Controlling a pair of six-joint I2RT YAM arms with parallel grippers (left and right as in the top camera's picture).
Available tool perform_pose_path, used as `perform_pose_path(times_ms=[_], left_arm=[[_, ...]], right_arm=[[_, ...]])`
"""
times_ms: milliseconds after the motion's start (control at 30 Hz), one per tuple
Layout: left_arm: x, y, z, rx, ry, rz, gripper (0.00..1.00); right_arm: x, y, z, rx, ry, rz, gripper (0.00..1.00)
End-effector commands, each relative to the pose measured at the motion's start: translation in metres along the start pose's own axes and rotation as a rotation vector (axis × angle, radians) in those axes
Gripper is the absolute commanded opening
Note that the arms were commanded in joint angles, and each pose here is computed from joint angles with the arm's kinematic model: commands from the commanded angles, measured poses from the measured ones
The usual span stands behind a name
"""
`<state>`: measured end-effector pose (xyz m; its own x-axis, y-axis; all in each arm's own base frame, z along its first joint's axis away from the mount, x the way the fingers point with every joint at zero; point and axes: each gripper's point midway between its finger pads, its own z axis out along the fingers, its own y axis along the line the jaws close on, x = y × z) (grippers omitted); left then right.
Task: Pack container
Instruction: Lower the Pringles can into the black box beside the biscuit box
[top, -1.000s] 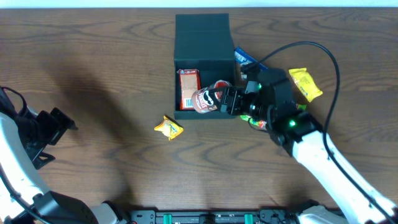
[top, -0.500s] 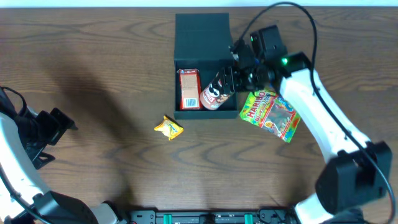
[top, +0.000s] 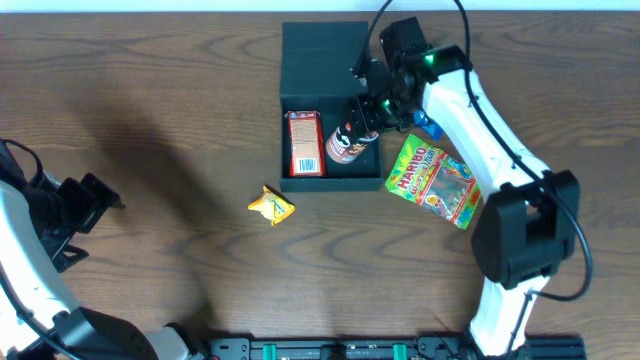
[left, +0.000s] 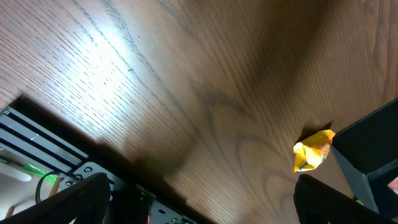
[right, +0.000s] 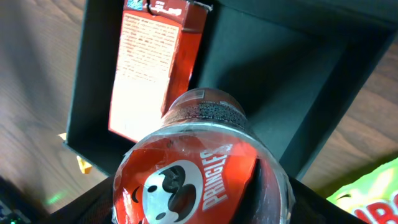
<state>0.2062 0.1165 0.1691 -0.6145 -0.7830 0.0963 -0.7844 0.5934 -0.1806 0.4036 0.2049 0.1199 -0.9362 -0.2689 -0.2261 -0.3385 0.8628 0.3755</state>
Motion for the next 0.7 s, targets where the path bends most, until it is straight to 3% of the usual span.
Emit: perform_pose_path(times_ms=[0,367,667], left_arm=[[-0.001,0.0,-0.004,-0.001,-0.013,-0.001,0.95],[-0.001,0.0,-0.004,-0.001,-0.013,-0.001,0.95],[-0.002,0.0,-0.004,0.0,-0.013,-0.001,0.95]], right_arm=[[-0.007,0.003,0.002,0.011,0.006,-0.067,0.7],[0.021,0.02,0.013,-0.001,0.127,-0.176,0.73],[0.031,0.013,0.049,-0.001,0.211,-0.181,0.73]])
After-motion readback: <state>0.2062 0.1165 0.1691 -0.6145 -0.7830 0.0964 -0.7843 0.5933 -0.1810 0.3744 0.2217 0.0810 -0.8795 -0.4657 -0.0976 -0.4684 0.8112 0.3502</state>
